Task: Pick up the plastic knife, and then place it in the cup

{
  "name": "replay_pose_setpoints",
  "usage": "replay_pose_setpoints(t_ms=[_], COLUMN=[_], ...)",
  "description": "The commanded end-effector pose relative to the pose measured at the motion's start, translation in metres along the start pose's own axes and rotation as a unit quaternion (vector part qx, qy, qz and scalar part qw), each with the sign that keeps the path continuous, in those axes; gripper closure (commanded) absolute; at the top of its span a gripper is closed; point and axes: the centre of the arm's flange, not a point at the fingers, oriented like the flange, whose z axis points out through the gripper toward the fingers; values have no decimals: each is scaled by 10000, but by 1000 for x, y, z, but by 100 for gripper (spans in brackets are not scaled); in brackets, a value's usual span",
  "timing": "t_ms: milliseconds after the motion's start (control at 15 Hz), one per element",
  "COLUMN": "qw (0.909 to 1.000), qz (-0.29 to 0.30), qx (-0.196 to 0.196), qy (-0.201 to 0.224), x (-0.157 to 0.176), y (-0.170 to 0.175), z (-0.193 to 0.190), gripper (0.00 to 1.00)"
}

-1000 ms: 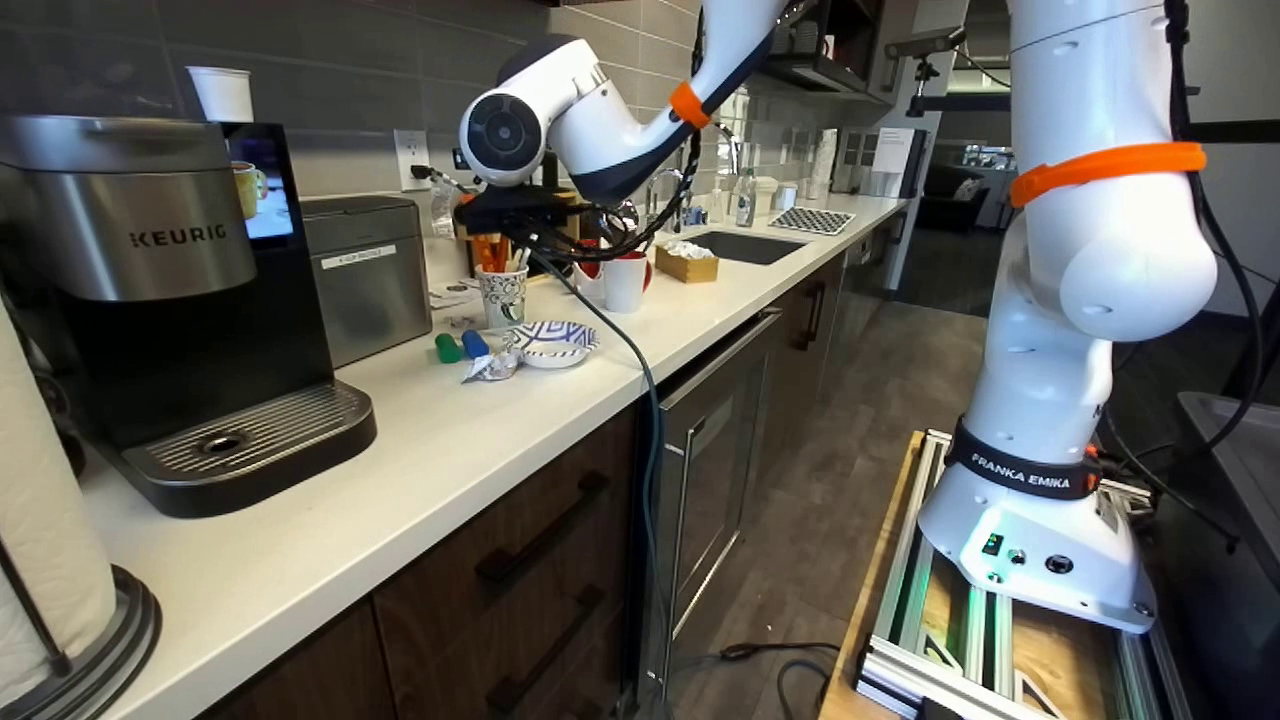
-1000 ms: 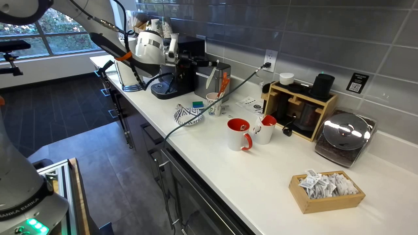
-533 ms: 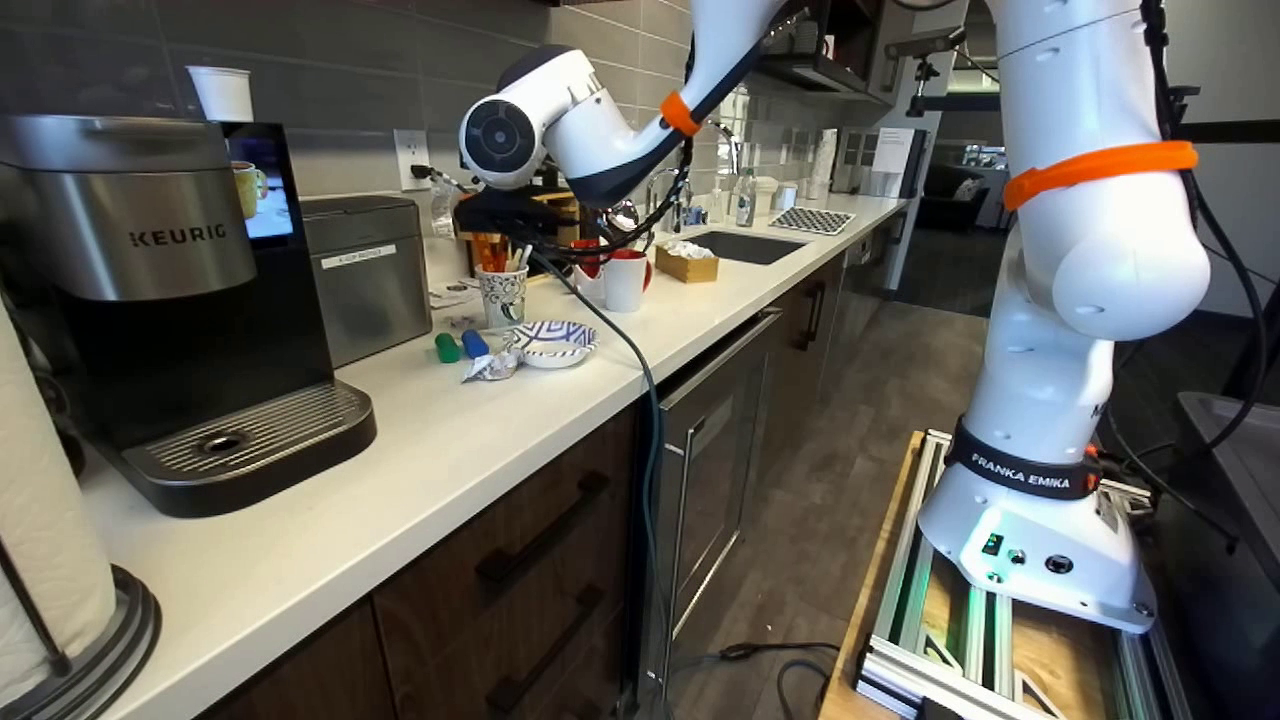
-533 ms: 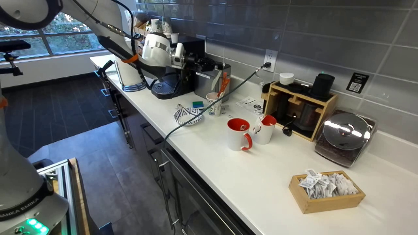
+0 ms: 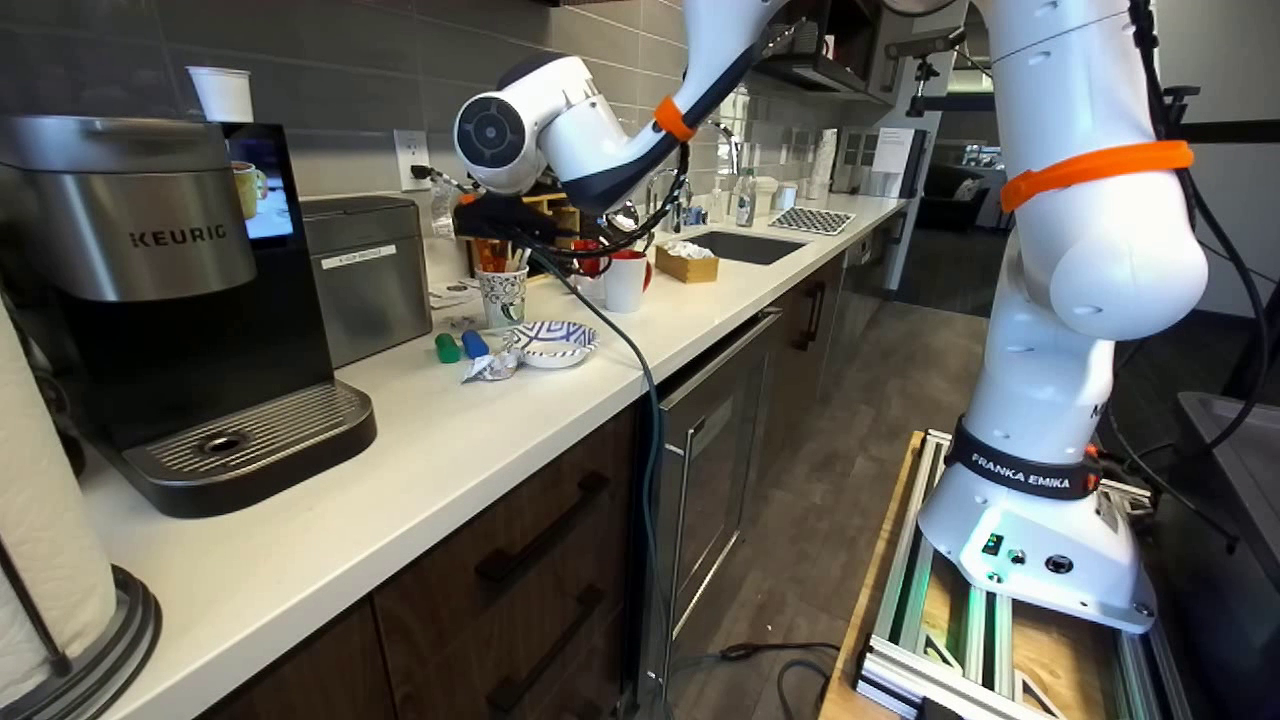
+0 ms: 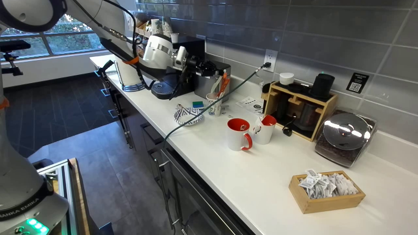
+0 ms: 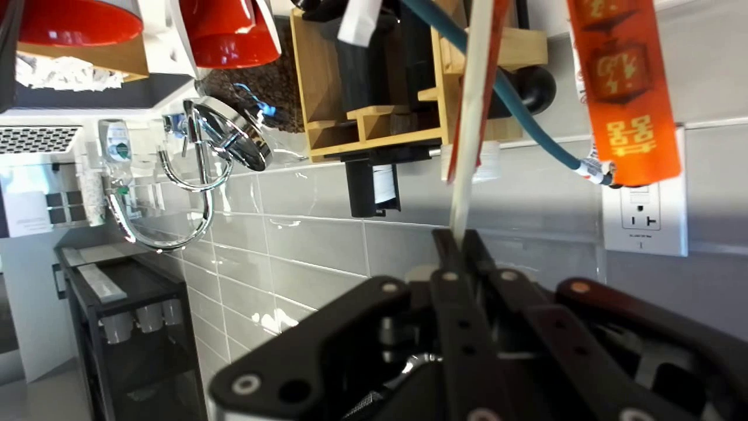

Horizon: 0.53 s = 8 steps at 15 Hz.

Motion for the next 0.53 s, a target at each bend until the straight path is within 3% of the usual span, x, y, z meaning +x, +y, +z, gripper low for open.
replay_pose_setpoints(t_ms=[0, 67, 133, 267, 467], qw=[9997, 9997, 9996, 9995, 9994], qz=[111, 75, 84, 94, 130], qx=[-130, -155, -172, -175, -186], qy=[-157, -158, -194, -234, -270], x=[-3, -4, -5, -6, -4], y=[0, 1, 1, 1, 0], z=[2, 2, 2, 2, 0], gripper=[99, 99, 71, 64, 42])
